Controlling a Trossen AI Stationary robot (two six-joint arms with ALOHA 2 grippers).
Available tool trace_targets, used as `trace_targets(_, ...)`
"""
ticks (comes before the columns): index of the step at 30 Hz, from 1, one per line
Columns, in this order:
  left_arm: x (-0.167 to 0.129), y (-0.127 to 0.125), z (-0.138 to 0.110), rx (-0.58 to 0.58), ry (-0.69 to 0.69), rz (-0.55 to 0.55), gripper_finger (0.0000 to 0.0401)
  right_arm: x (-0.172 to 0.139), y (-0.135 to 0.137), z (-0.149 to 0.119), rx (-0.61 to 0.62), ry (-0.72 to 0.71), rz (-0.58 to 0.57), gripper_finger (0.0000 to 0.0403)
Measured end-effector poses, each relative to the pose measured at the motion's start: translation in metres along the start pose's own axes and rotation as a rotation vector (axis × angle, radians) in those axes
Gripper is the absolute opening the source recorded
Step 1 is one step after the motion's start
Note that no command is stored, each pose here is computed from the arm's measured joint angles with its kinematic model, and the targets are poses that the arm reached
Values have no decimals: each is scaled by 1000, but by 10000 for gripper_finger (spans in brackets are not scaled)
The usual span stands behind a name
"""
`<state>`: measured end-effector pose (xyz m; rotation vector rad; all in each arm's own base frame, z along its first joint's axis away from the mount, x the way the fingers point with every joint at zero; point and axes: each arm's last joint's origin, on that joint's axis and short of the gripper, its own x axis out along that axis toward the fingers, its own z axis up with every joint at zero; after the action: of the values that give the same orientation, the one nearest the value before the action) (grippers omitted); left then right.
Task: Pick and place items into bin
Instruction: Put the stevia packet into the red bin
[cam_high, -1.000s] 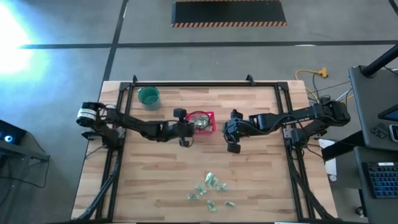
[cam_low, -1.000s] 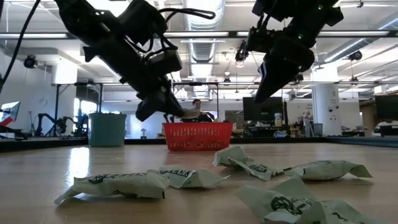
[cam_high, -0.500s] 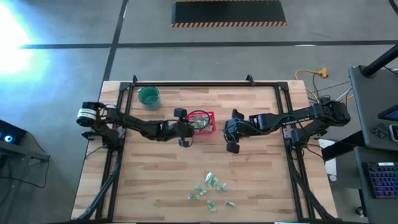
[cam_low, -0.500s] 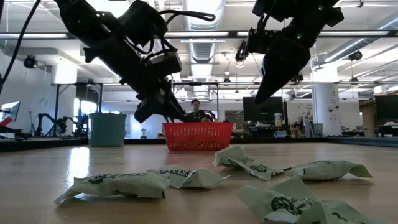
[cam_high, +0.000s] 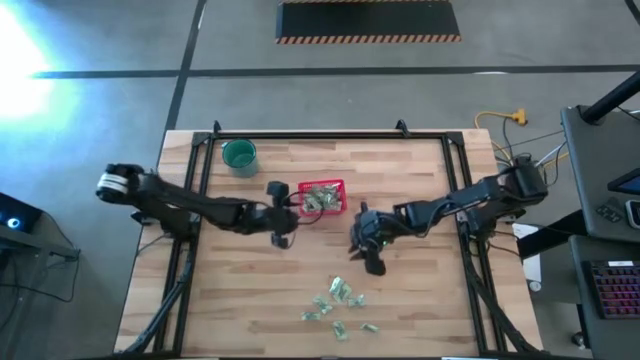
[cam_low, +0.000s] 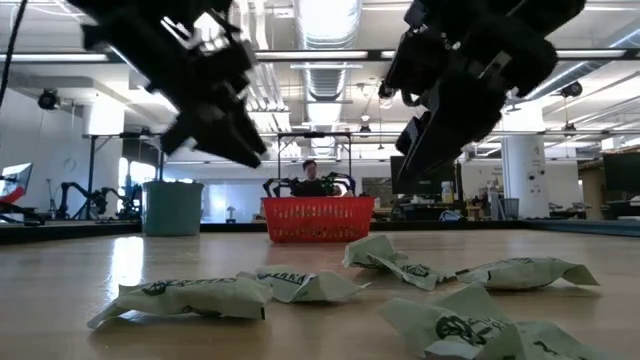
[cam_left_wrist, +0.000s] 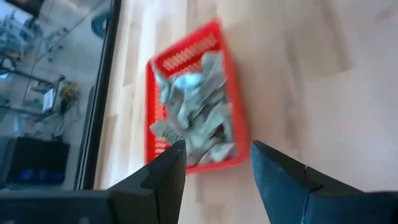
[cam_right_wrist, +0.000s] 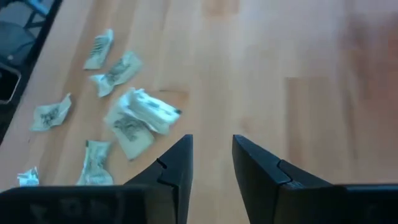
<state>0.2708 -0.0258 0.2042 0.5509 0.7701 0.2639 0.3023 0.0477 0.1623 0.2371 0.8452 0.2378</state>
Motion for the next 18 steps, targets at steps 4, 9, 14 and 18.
trace_targets(4,-29,-6,1,0,-91,-35,164,22,11,-3,-103,-25,40,104)
trace_targets(9,-58,-8,3,-10,-197,-67,164,43,25,-11,-205,-32,89,98)
trace_targets(14,-78,-8,3,-39,-274,-92,164,56,35,-8,-226,-25,106,94)
trace_targets(18,-84,-11,-4,-32,-295,-107,164,64,40,-2,-240,-31,115,94)
